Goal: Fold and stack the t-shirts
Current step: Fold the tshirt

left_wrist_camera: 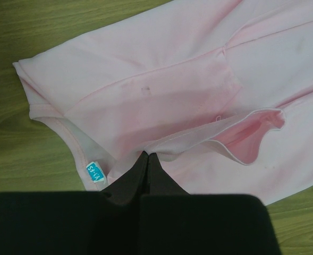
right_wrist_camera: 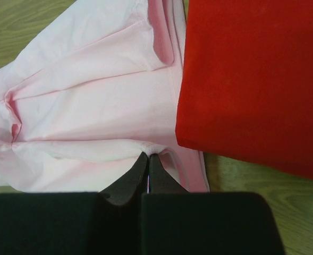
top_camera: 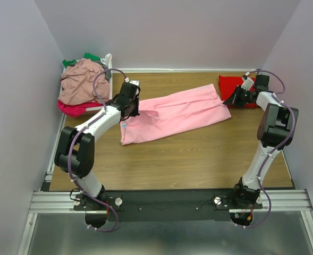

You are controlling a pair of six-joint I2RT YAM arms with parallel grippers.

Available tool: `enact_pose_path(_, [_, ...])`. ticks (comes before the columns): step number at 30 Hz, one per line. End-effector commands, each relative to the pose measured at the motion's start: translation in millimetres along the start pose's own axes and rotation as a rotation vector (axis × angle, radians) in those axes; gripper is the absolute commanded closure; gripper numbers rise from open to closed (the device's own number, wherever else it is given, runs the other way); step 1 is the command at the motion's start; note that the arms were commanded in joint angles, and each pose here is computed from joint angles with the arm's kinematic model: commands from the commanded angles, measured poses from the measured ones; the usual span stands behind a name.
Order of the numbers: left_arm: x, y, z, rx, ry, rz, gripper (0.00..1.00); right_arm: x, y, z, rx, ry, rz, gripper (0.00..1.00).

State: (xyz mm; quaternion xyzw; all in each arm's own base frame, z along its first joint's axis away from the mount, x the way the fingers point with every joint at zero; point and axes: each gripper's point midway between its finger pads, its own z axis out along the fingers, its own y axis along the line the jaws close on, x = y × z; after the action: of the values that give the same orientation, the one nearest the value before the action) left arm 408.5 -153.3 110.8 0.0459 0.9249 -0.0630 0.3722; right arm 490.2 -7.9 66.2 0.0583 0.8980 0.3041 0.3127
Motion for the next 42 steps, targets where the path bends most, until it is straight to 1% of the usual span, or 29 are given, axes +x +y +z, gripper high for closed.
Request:
enact_pose_path(1, [-12.3, -0.7, -10.1, 0.013, -0.043, -0.018, 1.0, 4.3, -4.5, 7.9, 0.001, 0.003, 0.01, 0.94])
enact_pose_path(3, [-13.2, -0.5, -11.3, 0.015, -0.049, -0.023, 1.0, 5.1, -4.0, 9.1, 0.001, 0.005, 0.007, 0.93])
enact_pose_path(5, [-12.0, -0.8, -12.0, 0.015, -0.049, -0.026, 1.0, 5.7, -2.0, 10.5, -0.004, 0.008, 0.001, 0.89])
enact_pose_path(6, [-13.0, -0.3, -12.9, 0.015, -0.052, -0.031, 1.0, 5.2, -0.6, 10.4, -0.006, 0.008, -0.002, 0.77])
enact_pose_path(8, [-14.8, -0.7, -15.3, 0.016, -0.058, -0.036, 1.0, 2.5, 1.0, 8.7, -0.004, 0.002, -0.016, 0.7])
enact_pose_path(9, [-17.0, -1.1, -16.1, 0.017, -0.064, -0.043, 1.0, -1.9, 3.2, 3.8, 0.009, -0.011, -0.029, 0.64])
enact_pose_path(10, [-19.5, -0.6, -17.9, 0.016, -0.071, -0.048, 0.93, -4.6, 4.6, 0.0, 0.016, -0.021, -0.053, 0.61])
enact_pose_path(11, [-23.8, -1.0, -20.8, 0.015, -0.079, -0.055, 0.8, -7.8, 6.2, -3.8, 0.024, -0.031, -0.068, 0.59])
enact_pose_path(12, [-28.9, -1.1, -25.4, 0.014, -0.094, -0.063, 0.64, -11.3, 7.4, -9.1, 0.037, -0.044, -0.082, 0.57])
enact_pose_path(16, [-56.0, -2.2, -47.6, 0.015, -0.173, -0.083, 0.52, -25.6, 28.0, -37.3, 0.047, -0.104, -0.185, 0.55])
enact_pose_path(17, [-67.8, -1.7, -58.2, 0.016, -0.21, -0.089, 0.52, -17.2, 29.4, -38.6, 0.039, -0.093, -0.185, 0.55])
enact_pose_path(18, [-71.0, -0.2, -62.9, 0.01, -0.223, -0.092, 0.5, -18.4, 39.9, -47.0, 0.011, -0.105, -0.241, 0.54])
enact_pose_path(20, [-75.2, -0.8, -75.9, 0.024, -0.252, -0.086, 0.48, -0.4, 47.7, -48.9, -0.043, -0.079, -0.266, 0.53])
enact_pose_path(21, [-74.2, -5.7, -78.7, 0.056, -0.254, -0.081, 0.47, 7.1, 56.5, -51.5, -0.091, -0.071, -0.279, 0.5])
enact_pose_path(22, [-72.3, -9.4, -81.4, 0.082, -0.255, -0.073, 0.47, 12.8, 61.3, -53.7, -0.121, -0.066, -0.314, 0.49])
enact_pose_path(23, [-61.8, -11.9, -82.0, 0.106, -0.237, -0.068, 0.47, 14.7, 70.6, -59.9, -0.152, -0.075, -0.344, 0.49])
enact_pose_path(24, [-54.7, -15.3, -81.6, 0.131, -0.223, -0.064, 0.48, 28.0, 75.3, -60.3, -0.195, -0.056, -0.345, 0.47])
enact_pose_path(25, [-45.3, -24.2, -81.8, 0.188, -0.199, -0.059, 0.48, 31.5, 75.9, -61.0, -0.203, -0.054, -0.363, 0.46])
enact_pose_path(26, [-37.1, -26.8, -81.4, 0.206, -0.184, -0.064, 0.48, 34.4, 75.4, -61.2, -0.202, -0.05, -0.362, 0.46])
enact_pose_path(27, [-17.3, -24.9, -80.8, 0.213, -0.158, -0.075, 0.48, 34.8, 73.0, -61.3, -0.186, -0.049, -0.362, 0.46])
enact_pose_path(29, [9.1, -25.8, -85.6, 0.249, -0.145, -0.127, 0.48, 36.2, 52.5, -57.2, -0.084, -0.035, -0.352, 0.46])
enact_pose_path(30, [17.8, -27.9, -88.5, 0.267, -0.139, -0.175, 0.47, 37.2, 35.8, -55.0, -0.001, -0.022, -0.346, 0.45])
enact_pose_path(32, [30.2, -25.5, -92.9, 0.271, -0.151, -0.234, 0.46, 37.3, 19.6, -53.6, 0.078, -0.012, -0.344, 0.44])
enact_pose_path(33, [47.6, -21.2, -96.0, 0.268, -0.146, -0.269, 0.45, 38.3, 7.1, -52.9, 0.133, -0.002, -0.339, 0.44])
enact_pose_path(35, [70.4, -17.1, -92.9, 0.269, -0.142, -0.354, 0.44, 37.3, -3.3, -52.3, 0.183, 0.004, -0.334, 0.42])
enact_pose_path(36, [70.5, -16.7, -99.8, 0.282, -0.171, -0.372, 0.42, 36.6, -11.8, -53.1, 0.229, 0.008, -0.326, 0.42])
enact_pose_path(39, [84.5, -10.2, -100.8, 0.283, -0.197, -0.435, 0.4, 41.8, -25.9, -48.0, 0.272, 0.031, -0.292, 0.42])
enact_pose_path(41, [88.3, -9.2, -100.1, 0.293, -0.209, -0.465, 0.38, 53.2, -31.9, -38.1, 0.259, 0.065, -0.257, 0.42])
enact_pose_path(42, [98.2, -7.5, -96.5, 0.292, -0.193, -0.497, 0.38, 58.8, -32.2, -34.1, 0.242, 0.081, -0.243, 0.42])
